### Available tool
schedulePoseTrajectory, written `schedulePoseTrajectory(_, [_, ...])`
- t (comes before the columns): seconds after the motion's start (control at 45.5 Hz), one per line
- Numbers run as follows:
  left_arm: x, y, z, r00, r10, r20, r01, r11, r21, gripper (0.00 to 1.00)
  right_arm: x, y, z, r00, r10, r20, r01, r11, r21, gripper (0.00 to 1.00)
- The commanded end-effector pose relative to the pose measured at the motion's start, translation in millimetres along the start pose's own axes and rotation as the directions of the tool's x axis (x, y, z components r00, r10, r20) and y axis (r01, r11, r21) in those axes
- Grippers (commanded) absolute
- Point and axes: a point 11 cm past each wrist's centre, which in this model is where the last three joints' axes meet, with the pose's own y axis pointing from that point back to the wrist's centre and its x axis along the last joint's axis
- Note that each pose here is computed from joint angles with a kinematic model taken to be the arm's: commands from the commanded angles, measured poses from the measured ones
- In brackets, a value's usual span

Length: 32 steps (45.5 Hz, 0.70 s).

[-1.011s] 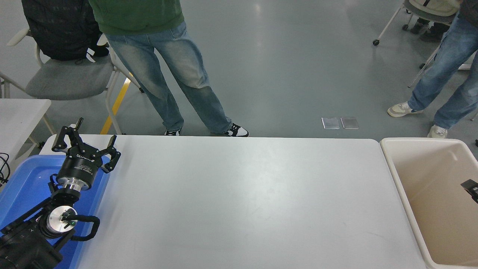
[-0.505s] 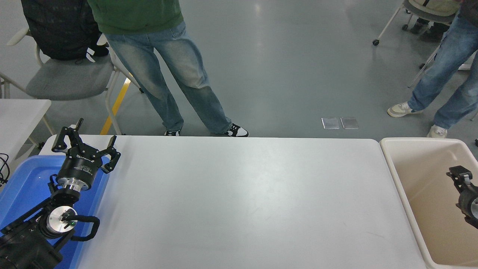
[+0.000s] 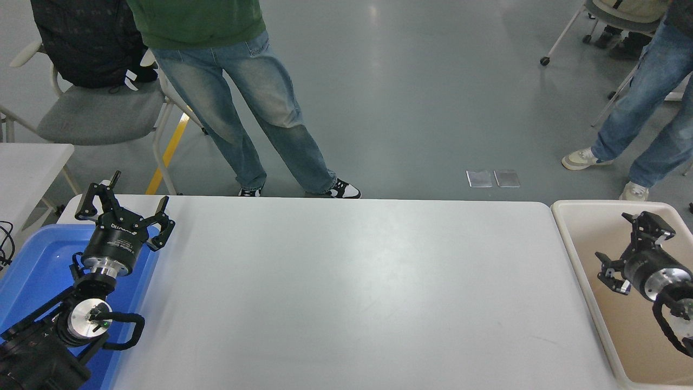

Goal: Clean the table surface

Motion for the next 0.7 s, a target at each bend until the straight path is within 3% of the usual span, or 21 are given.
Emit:
schedulePoseTrajectory(0.0, [-0.3, -0.4, 0.2, 1.000, -0.001, 0.000, 0.001, 1.000, -0.001, 0.99, -23.5, -0.6, -8.6, 0.981, -0.097, 0.166, 0.089, 0.994, 0.058, 1.00])
schedulePoseTrajectory(0.462, [-0.3, -0.4, 0.2, 1.000, -0.001, 0.000, 0.001, 1.000, -0.001, 0.99, -97.9, -5.7, 28.4, 0.899, -0.291, 0.327, 0.247, 0.954, 0.169, 1.00])
schedulePoseTrajectory(0.681, [-0.3, -0.4, 0.2, 1.000, -0.001, 0.000, 0.001, 1.000, -0.001, 0.99, -129.1, -2.1, 48.5, 0.914, -0.345, 0.212, 0.298, 0.928, 0.224, 1.00])
